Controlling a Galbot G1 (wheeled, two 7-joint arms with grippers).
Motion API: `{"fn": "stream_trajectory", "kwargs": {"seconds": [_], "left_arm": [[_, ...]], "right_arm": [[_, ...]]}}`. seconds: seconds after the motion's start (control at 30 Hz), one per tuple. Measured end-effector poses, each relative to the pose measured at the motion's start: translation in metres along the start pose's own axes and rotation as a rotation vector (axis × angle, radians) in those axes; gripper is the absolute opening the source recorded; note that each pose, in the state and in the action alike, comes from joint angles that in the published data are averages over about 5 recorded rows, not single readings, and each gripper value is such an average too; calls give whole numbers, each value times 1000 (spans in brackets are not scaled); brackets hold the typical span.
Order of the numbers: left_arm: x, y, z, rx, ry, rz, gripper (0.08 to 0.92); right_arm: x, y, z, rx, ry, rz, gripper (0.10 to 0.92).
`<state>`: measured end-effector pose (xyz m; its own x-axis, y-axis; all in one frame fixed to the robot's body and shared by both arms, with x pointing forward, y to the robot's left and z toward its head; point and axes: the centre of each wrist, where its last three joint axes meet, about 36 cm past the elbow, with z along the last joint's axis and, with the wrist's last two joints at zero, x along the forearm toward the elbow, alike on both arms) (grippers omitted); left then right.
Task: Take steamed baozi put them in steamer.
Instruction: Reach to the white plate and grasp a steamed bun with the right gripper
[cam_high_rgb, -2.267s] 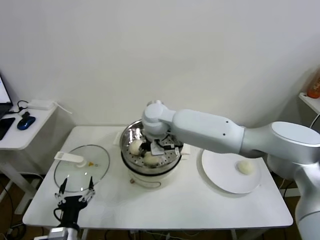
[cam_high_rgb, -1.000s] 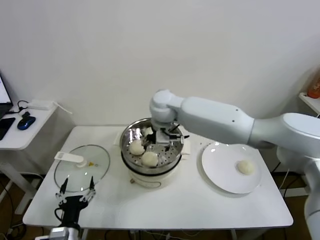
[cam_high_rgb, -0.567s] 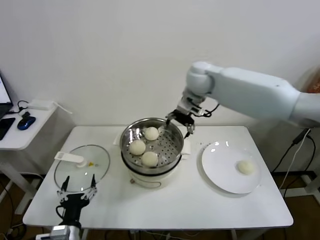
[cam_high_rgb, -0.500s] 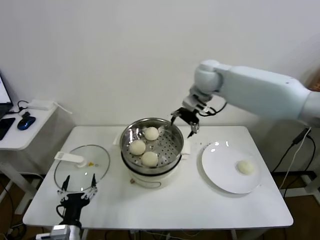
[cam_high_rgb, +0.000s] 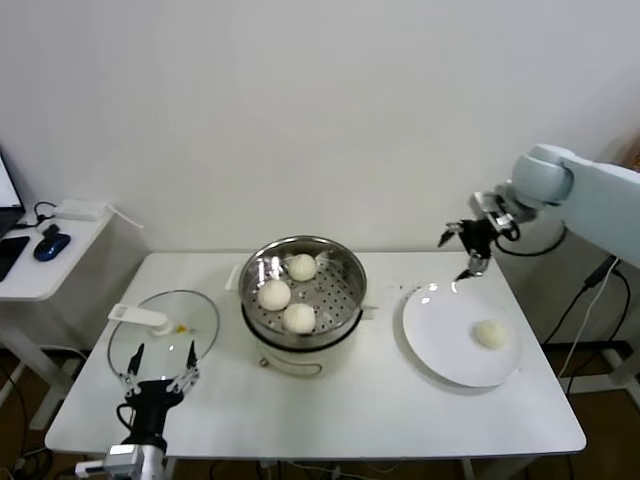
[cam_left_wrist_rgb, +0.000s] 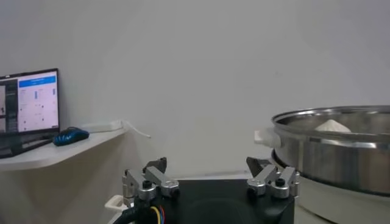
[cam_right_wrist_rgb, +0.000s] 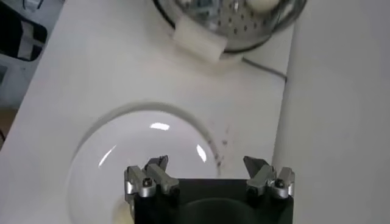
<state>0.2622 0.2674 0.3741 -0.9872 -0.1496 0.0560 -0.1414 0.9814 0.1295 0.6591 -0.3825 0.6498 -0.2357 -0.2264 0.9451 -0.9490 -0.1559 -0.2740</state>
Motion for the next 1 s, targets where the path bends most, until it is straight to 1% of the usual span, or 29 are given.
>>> {"fn": "stream_trajectory", "kwargs": {"seconds": [0.23,0.57,1.0], "left_arm": [[0,1,1,-1,0,-1,823],[1,3,3,-12,6,-7,823],[0,4,7,-17,17,-11,823]], "right_arm": [[-38,31,44,-65,52,-26,823],[-93,62,81,-47,162,-86,823],[-134,74,103,-104,204,-111,823]]}}
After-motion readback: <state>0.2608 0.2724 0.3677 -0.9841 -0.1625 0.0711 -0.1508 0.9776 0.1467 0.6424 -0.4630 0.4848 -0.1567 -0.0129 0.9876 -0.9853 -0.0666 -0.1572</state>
